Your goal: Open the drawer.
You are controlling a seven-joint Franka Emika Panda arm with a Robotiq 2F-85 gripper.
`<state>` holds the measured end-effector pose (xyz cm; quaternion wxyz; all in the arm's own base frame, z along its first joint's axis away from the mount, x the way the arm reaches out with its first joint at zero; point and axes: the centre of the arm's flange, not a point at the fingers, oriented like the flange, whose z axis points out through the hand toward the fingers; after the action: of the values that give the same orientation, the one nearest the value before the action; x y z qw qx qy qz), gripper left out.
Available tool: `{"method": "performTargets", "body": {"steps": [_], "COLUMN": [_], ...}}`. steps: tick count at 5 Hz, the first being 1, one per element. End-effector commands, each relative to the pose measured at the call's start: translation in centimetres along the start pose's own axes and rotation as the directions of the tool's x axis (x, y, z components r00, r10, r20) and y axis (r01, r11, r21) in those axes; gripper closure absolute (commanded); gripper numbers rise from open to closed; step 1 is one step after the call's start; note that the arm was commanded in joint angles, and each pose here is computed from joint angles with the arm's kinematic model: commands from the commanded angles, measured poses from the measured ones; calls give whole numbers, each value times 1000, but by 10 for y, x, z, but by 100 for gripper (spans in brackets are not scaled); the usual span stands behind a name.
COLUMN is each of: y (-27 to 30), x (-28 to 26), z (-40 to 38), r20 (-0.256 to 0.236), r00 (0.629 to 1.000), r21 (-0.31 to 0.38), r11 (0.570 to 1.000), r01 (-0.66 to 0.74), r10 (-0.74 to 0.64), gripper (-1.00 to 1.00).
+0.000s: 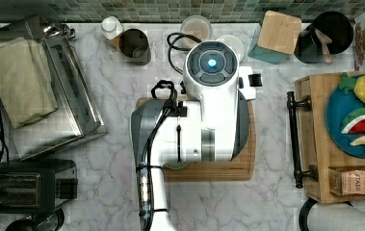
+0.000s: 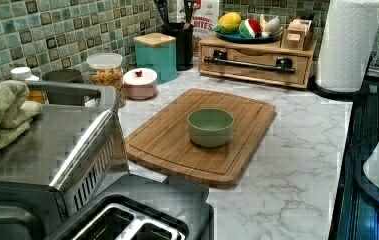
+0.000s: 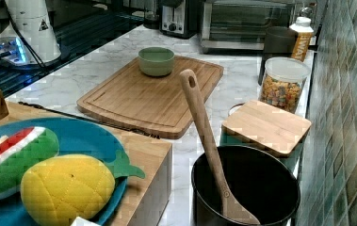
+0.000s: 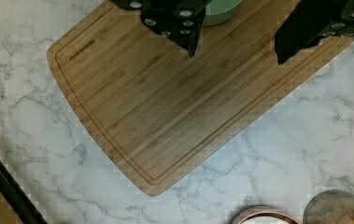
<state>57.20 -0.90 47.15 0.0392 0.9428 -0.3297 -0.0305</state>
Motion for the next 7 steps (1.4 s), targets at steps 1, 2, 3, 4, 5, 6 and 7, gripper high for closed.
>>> {"method": "performTargets", "body": {"steps": [1, 2, 3, 4, 5, 6, 7], "y": [2, 16, 54, 90, 129, 154, 171], "x": [0, -3, 0, 19, 34, 45, 49], "z": [5, 15, 28, 25, 33, 43, 52], "r20": [5, -15, -23, 9, 6, -20, -70], "r00": [1000, 997, 975, 939, 895, 858, 835], "r21": [-9, -29, -40, -42, -20, -20, -46], "r11": [1000, 997, 975, 938, 895, 859, 838], "r01": [0, 76, 219, 343, 446, 512, 544], "r10": [1, -76, -220, -343, -446, -513, -546], "gripper": [-100, -100, -100, -100, -100, -100, -100]}}
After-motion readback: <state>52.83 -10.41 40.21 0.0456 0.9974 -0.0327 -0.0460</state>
